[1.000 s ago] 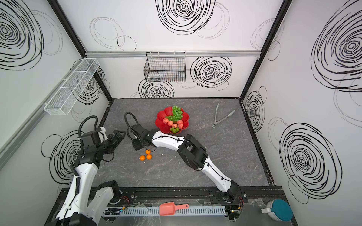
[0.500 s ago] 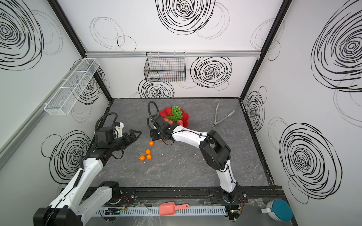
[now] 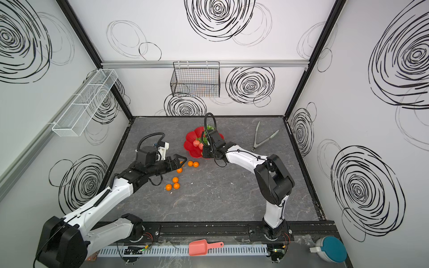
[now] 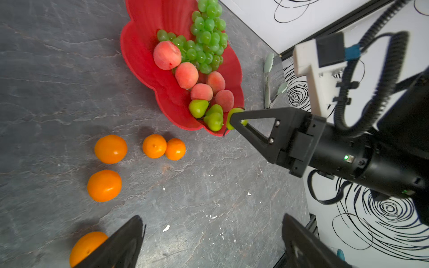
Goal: Arrange fruit in a fruit bowl
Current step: Place the fruit in the fruit bowl.
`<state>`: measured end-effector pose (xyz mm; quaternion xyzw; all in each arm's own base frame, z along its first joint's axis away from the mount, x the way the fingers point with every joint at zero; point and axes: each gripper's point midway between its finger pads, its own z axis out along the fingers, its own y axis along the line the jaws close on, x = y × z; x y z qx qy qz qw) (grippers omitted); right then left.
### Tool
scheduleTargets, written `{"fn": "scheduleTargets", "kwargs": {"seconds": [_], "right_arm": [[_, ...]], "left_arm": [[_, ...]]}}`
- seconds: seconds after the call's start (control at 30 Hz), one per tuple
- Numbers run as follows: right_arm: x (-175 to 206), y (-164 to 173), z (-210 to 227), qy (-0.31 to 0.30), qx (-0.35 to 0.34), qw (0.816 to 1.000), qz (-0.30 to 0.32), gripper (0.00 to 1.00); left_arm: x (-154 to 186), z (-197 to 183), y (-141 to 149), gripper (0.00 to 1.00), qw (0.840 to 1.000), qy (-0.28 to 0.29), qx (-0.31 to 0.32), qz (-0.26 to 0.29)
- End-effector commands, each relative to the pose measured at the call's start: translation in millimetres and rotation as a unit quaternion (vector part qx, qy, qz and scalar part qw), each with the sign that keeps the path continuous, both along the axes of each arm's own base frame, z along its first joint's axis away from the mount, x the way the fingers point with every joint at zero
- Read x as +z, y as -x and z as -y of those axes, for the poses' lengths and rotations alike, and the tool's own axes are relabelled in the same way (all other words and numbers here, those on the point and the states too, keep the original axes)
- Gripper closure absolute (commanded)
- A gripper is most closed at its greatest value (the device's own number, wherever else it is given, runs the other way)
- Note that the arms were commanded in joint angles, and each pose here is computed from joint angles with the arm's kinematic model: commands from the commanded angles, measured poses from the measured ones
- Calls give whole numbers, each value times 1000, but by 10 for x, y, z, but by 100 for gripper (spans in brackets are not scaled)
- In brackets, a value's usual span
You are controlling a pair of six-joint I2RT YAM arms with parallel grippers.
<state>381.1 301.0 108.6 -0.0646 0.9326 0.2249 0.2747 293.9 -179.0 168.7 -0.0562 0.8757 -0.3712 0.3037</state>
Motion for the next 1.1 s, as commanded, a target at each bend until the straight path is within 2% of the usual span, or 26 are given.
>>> {"fn": "scheduleTargets", "kwargs": {"seconds": [0.0, 0.27, 1.07], "right_arm": [[60, -37, 172, 13, -15, 1000, 14, 67], [-73, -122, 328, 26, -34, 999, 5, 67], [-416, -284, 205, 46, -22, 999, -20, 66]], "left_arm": [[240, 140, -123, 4, 999, 10, -5, 42], [180, 274, -90, 4, 999, 7, -18, 33], [143, 202, -72, 4, 999, -16, -10, 28]]}}
